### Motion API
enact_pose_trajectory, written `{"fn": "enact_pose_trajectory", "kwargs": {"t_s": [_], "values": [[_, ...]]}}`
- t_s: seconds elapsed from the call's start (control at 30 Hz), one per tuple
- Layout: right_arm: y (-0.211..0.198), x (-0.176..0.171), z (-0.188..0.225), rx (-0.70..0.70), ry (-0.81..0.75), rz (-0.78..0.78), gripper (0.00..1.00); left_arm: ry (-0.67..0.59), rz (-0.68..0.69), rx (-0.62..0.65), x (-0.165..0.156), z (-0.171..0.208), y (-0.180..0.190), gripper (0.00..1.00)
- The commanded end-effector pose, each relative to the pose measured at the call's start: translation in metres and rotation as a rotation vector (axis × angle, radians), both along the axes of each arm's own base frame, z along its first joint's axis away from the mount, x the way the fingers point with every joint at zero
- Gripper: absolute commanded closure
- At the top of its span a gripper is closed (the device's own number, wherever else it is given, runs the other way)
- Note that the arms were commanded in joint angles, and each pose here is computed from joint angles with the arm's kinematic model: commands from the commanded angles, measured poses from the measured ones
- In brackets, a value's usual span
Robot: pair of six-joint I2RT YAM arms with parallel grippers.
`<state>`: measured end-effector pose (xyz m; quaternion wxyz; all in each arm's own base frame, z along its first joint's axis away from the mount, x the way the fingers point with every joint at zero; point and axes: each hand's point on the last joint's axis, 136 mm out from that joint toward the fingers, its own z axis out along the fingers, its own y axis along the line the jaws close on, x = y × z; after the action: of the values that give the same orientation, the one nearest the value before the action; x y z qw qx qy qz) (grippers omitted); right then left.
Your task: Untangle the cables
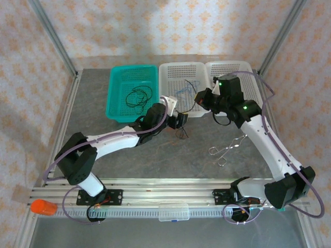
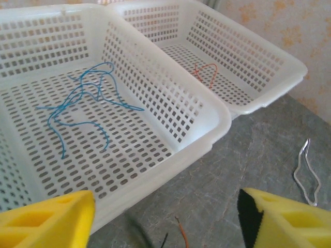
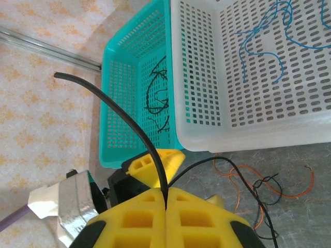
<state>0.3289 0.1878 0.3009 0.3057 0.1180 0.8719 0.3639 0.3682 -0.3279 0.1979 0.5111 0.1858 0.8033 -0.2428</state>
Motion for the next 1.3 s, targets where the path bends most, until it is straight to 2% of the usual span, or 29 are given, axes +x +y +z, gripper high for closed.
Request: {"fn": "enact_pose_trajectory", "kwargs": {"t_s": [0.0, 0.2, 0.4, 0.43, 0.5, 0.6, 0.67, 0.77, 0.87, 0.97, 1.07, 1.13, 1.27], "values": [[-0.002, 0.000, 0.005, 0.005, -0.002, -0.003, 1.00, -0.016, -0.037, 0.031, -0.003, 0.003, -0.010, 0.35], [-0.009, 0.005, -0.003, -0.031, -0.006, -0.029, 1.00, -0.015, -0.045, 0.029, -0.005, 0.012, -0.011, 0.61], [-0.017, 0.013, -0.002, -0.069, -0.091, -0.065, 1.00, -0.020, -0.003, 0.042, -0.005, 0.020, -0.001, 0.98], [-0.020, 0.014, 0.000, -0.075, -0.116, -0.069, 1.00, -0.020, 0.009, 0.041, -0.004, 0.022, 0.001, 1.00], [-0.025, 0.014, 0.005, -0.100, -0.176, -0.077, 1.00, -0.018, 0.029, 0.037, -0.002, 0.025, 0.004, 1.00], [-0.055, 0.011, 0.013, -0.184, -0.288, -0.197, 0.75, -0.010, 0.060, 0.024, 0.002, 0.029, 0.006, 1.00], [-0.090, 0.005, 0.016, -0.266, -0.361, -0.345, 0.54, 0.011, 0.074, 0.002, 0.006, 0.029, 0.008, 1.00], [-0.123, -0.008, 0.006, -0.366, -0.421, -0.463, 0.35, 0.044, 0.081, -0.061, 0.010, 0.032, 0.012, 1.00], [-0.143, -0.018, -0.027, -0.434, -0.397, -0.539, 0.30, 0.053, 0.077, -0.114, 0.013, 0.040, 0.015, 1.00], [-0.134, -0.021, -0.056, -0.404, -0.372, -0.486, 0.29, 0.064, 0.066, -0.154, 0.015, 0.048, 0.018, 1.00], [-0.099, -0.021, -0.070, -0.317, -0.381, -0.311, 0.29, 0.074, 0.040, -0.193, 0.016, 0.055, 0.021, 1.00], [-0.072, -0.023, -0.075, -0.284, -0.401, -0.145, 0.28, 0.073, 0.019, -0.212, 0.015, 0.061, 0.022, 1.00], [-0.037, -0.028, -0.090, -0.247, -0.405, 0.071, 0.30, 0.070, 0.006, -0.229, 0.014, 0.067, 0.024, 1.00]]}}
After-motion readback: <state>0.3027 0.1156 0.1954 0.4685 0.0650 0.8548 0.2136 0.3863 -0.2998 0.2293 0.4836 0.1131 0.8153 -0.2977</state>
